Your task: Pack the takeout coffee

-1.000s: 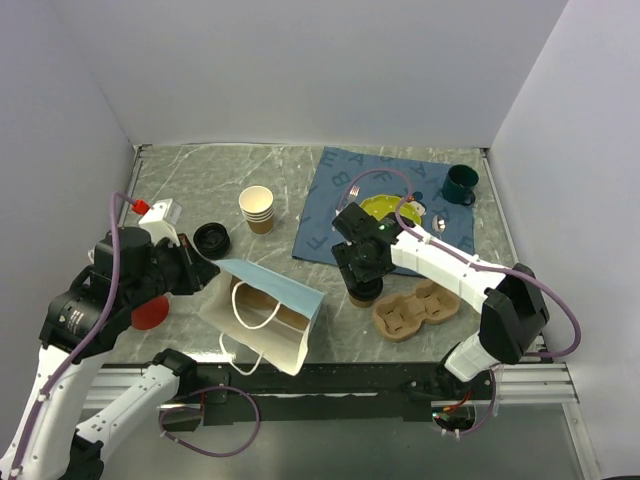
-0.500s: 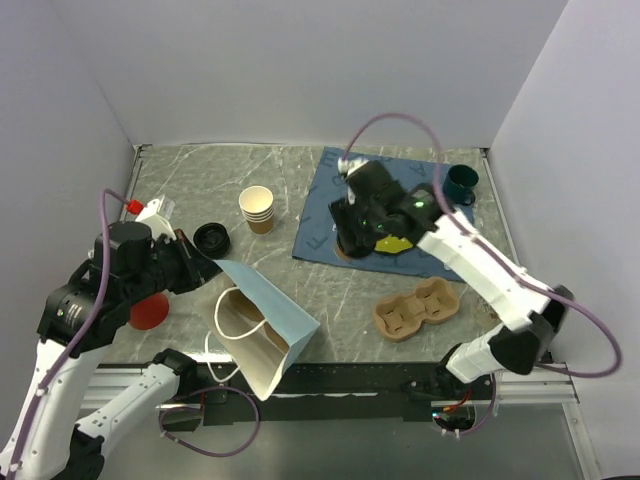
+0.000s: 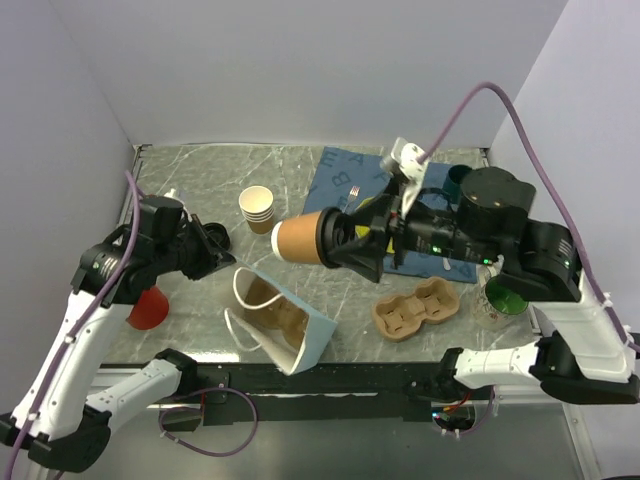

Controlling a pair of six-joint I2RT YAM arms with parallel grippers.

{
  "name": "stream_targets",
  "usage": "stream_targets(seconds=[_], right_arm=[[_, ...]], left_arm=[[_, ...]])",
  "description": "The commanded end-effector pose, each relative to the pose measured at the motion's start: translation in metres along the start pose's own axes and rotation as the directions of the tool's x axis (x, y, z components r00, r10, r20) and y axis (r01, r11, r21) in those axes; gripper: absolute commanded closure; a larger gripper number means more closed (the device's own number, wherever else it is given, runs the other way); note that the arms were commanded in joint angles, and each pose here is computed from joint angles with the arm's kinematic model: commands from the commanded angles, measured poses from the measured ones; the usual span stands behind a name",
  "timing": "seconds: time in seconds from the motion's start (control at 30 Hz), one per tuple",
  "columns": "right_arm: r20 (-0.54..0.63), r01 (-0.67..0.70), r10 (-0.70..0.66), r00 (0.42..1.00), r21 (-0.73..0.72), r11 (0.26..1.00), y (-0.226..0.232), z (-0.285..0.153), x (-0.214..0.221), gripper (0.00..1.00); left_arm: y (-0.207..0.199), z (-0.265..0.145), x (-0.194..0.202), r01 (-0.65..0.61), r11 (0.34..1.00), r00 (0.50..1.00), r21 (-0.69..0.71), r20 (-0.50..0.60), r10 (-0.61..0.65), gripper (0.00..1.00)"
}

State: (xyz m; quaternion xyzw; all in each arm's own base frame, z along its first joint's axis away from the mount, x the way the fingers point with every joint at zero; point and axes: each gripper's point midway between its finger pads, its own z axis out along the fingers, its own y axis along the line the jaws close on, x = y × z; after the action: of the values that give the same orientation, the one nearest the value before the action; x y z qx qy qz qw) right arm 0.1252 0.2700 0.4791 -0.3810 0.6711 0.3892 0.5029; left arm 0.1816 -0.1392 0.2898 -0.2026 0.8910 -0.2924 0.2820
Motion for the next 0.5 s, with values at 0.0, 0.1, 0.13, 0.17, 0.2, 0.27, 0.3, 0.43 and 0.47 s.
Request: stream_targets(seconds=[0.0,0.1,0.13,0.17,0.2,0.27,0.3,0.43,0.47], right_arm=[[0.067,0.041,-0.029,0.997,-0.178,0.983,0.035,-0.008,-0.008,0.47],[0.038,0.043,-0.035,0.999,-0.24,0.97,0.049,-0.012,0.001,0.47],[0.025,0.049,-0.043,0.999,-0.256,0.965,0.053,-0.012,0.004,0.47],[-0.001,0.047,-0.048,0.999,-0.257,0.965,0.054,-0.011,0.011,0.47],[-0.011,0.051,-0.056,0.998,-0.257,0.965,0.055,-0.012,0.013,0.47],[-0.039,0.074,-0.087,0.995,-0.255,0.964,0.057,-0.007,0.021,0.48],[-0.062,0.082,-0.1,0.993,-0.244,0.966,0.055,-0.006,0.027,0.47],[-0.116,0.178,-0.195,0.974,-0.141,0.974,0.035,0.007,0.04,0.48],[-0.137,0.198,-0.211,0.968,-0.097,0.975,0.027,0.013,0.042,0.48]], left_arm=[[-0.006,-0.013,-0.019,0.067,0.997,0.994,-0.029,0.083,-0.064,0.99],[-0.004,-0.016,-0.024,0.068,0.996,0.994,-0.065,0.094,-0.061,0.99],[-0.003,-0.015,-0.023,0.056,0.996,0.995,-0.067,0.089,-0.05,0.99],[-0.005,-0.016,-0.023,0.056,0.997,0.995,-0.06,0.09,-0.051,0.99],[-0.005,-0.017,-0.024,0.057,0.997,0.994,-0.053,0.093,-0.052,0.99],[-0.006,-0.017,-0.021,0.065,0.997,0.994,-0.041,0.085,-0.062,0.99],[-0.013,-0.017,-0.023,0.058,0.998,0.994,-0.004,0.09,-0.057,0.99],[-0.022,-0.015,-0.018,-0.01,0.996,0.996,0.093,0.088,0.001,0.99],[-0.023,-0.018,-0.015,-0.013,0.993,0.996,0.117,0.089,0.002,0.99]])
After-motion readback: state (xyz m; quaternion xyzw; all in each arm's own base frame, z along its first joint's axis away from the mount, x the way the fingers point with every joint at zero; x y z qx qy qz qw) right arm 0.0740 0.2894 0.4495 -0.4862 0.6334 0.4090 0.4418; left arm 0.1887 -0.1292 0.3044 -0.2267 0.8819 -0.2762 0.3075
